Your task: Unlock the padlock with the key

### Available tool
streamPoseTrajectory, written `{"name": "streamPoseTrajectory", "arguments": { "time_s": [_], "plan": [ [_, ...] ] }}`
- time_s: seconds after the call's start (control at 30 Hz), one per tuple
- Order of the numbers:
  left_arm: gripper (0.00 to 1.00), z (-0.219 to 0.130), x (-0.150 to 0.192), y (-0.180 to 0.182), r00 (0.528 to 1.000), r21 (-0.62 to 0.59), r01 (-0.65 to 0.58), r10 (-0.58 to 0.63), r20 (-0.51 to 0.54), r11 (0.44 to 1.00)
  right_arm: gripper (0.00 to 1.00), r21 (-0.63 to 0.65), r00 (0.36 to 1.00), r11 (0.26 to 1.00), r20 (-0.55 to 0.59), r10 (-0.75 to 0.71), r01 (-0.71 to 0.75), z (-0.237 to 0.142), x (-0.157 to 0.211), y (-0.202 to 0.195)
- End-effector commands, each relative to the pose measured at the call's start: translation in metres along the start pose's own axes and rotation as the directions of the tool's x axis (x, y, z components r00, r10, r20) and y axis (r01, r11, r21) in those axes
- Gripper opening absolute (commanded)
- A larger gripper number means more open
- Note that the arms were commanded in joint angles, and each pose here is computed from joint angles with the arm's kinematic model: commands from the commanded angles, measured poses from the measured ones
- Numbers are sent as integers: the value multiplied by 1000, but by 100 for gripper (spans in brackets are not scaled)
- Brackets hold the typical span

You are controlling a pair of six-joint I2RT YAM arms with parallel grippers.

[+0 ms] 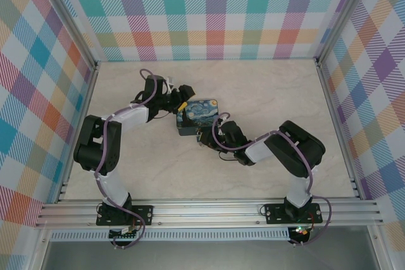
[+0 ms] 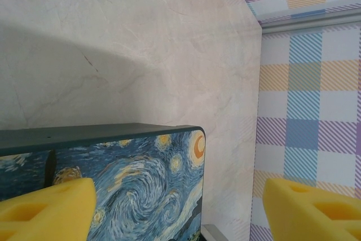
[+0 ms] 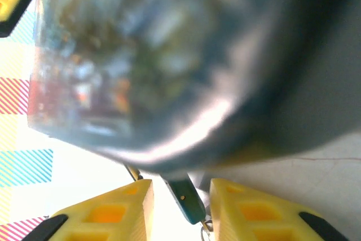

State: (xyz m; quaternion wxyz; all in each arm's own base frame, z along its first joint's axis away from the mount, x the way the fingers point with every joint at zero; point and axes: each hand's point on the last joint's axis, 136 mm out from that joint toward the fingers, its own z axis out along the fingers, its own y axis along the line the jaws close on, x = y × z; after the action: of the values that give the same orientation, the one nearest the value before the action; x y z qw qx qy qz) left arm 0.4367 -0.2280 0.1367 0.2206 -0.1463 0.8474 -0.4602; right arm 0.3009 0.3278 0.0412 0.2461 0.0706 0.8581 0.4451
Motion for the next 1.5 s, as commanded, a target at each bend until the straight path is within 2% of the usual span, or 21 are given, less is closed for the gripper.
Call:
{"name": "streamPoseTrajectory", "arguments": {
  "time_s": [0.0, 0.23, 0.57, 0.8, 1.03, 1.23, 1.47],
  "plan": [
    [78, -4, 18, 22, 999, -69, 31, -33, -23, 997, 38, -10, 997, 999, 55, -51, 52, -11, -23, 8],
    [78, -10, 27, 28, 999, -82, 36, -38, -26, 996, 46, -42, 994, 996, 84, -73, 76, -16, -47, 14],
    [78, -20, 31, 26, 999, -85, 35, -37, -19, 996, 48, -60, 988, 991, 109, -109, 116, -16, -75, 19],
    [78, -25, 30, 23, 999, -79, 41, -41, 4, 996, 47, -47, 997, 998, 61, -41, 44, -32, -52, 6],
    [78, -25, 29, 21, 999, -73, 43, -42, 8, 996, 41, -43, 1000, 999, 0, -4, 4, -21, -17, 1],
    [78, -24, 29, 22, 999, -73, 47, -46, 10, 996, 34, -62, 1000, 998, -24, 20, -22, -9, -9, -2],
    [78, -23, 28, 22, 999, -68, 53, -53, 11, 996, 30, -51, 999, 998, -39, 32, -34, -1, -3, -5]
  ]
}}
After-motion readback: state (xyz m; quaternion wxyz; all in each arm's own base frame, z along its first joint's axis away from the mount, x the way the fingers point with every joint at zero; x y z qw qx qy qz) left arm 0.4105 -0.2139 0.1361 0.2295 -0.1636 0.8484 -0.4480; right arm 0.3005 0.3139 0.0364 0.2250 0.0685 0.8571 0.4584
